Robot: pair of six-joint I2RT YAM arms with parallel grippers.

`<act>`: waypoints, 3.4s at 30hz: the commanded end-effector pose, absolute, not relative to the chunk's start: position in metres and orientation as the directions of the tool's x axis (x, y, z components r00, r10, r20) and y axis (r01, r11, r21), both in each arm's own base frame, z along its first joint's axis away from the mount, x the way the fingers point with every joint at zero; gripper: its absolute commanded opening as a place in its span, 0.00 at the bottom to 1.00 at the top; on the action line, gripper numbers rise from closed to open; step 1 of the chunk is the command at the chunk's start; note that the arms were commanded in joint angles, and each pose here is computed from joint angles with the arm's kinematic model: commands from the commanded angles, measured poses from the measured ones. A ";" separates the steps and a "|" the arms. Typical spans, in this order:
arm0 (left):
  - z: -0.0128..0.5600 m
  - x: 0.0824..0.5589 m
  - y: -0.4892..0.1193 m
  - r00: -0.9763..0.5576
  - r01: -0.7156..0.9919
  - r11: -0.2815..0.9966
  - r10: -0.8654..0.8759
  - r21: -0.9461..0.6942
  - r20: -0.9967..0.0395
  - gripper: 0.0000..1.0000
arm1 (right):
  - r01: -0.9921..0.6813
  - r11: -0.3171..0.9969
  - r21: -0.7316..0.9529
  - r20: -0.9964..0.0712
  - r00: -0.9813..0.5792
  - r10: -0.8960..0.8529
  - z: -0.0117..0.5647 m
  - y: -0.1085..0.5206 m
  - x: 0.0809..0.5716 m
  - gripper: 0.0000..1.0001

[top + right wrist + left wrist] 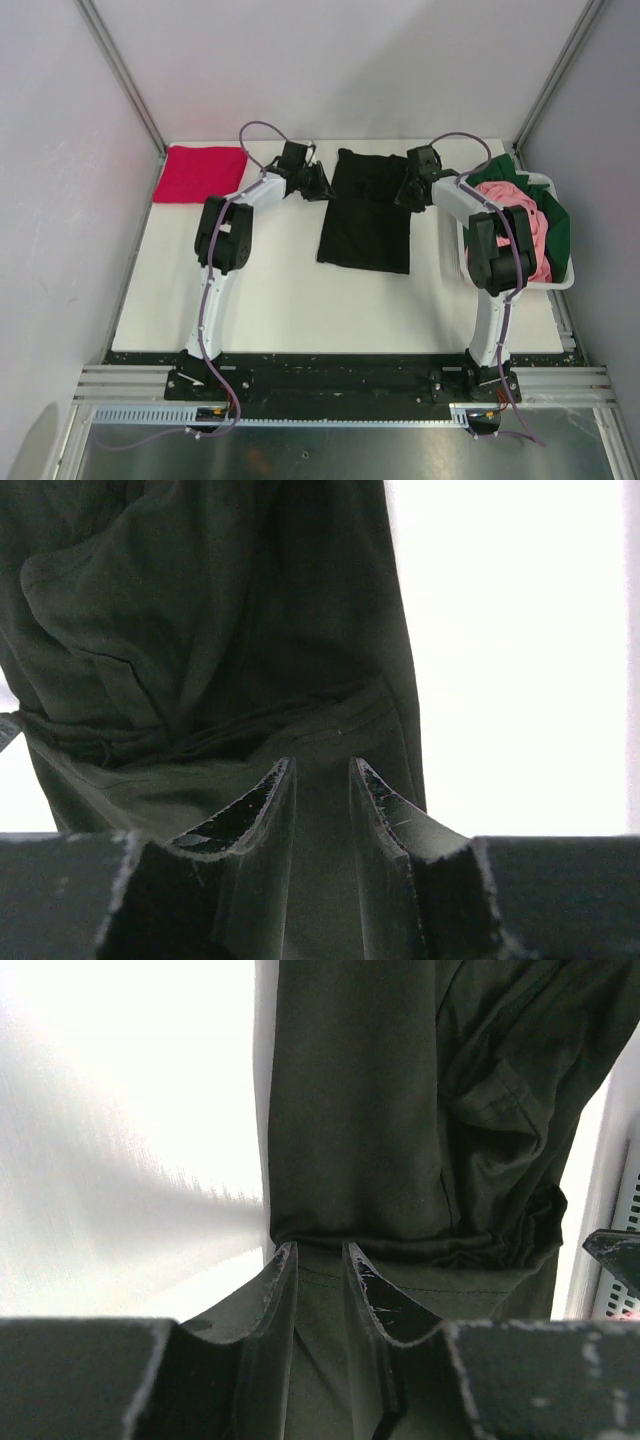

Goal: Fold and stack the t-shirts
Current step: Fold the folded rectangular tshirt in 1/3 of the way, then grab one side of the 2/3 rectangular tshirt with both arms

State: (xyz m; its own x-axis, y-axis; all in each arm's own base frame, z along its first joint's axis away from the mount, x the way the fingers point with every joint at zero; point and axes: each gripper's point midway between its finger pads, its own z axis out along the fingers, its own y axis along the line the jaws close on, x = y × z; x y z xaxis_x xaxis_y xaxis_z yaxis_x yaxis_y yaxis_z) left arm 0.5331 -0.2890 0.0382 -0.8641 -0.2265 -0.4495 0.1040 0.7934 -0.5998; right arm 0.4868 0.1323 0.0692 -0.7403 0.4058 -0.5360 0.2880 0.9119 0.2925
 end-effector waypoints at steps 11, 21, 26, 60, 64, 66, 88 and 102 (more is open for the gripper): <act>0.111 0.548 -0.280 -0.780 0.204 0.789 -0.227 -0.579 -0.584 0.33 | 0.372 0.884 0.283 -0.472 -0.748 0.466 0.029 0.104 0.491 0.32; 0.166 0.492 -0.331 -0.784 0.358 0.692 -0.142 -0.627 -0.604 0.37 | 0.362 0.874 0.325 -0.512 -0.710 0.484 0.066 0.104 0.500 0.32; 0.151 0.461 -0.375 -0.823 0.389 0.624 -0.094 -0.677 -0.560 0.32 | 0.334 0.870 0.363 -0.543 -0.683 0.489 0.096 0.110 0.503 0.32; 0.171 0.438 -0.342 -0.830 0.347 0.617 -0.150 -0.707 -0.538 0.49 | 0.247 0.922 0.297 -0.485 -0.793 0.369 0.096 0.134 0.369 0.38; 0.132 0.406 -0.285 -0.845 0.193 0.731 -0.216 -0.655 -0.489 0.47 | 0.266 0.919 0.291 -0.463 -0.801 0.379 0.082 0.128 0.343 0.38; 0.109 0.389 -0.268 -0.865 0.143 0.757 -0.217 -0.637 -0.452 0.44 | 0.276 0.915 0.294 -0.458 -0.800 0.389 0.077 0.126 0.335 0.39; 0.045 0.356 -0.260 -0.928 0.069 0.796 -0.171 -0.602 -0.332 0.39 | 0.304 0.888 0.345 -0.437 -0.785 0.439 0.045 0.132 0.330 0.39; 0.028 0.353 -0.272 -0.934 0.062 0.820 -0.152 -0.569 -0.322 0.27 | 0.313 0.895 0.317 -0.408 -0.807 0.426 0.022 0.130 0.326 0.38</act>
State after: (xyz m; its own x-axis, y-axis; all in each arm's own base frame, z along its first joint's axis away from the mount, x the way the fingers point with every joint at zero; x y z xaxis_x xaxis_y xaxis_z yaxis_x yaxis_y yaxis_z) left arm 0.3406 -0.2646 0.0220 -0.9497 -0.1594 -0.2697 0.0281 0.8140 -0.5801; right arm 0.3248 0.1276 0.0286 -0.8100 0.4216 -0.4076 0.3119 0.8984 0.3093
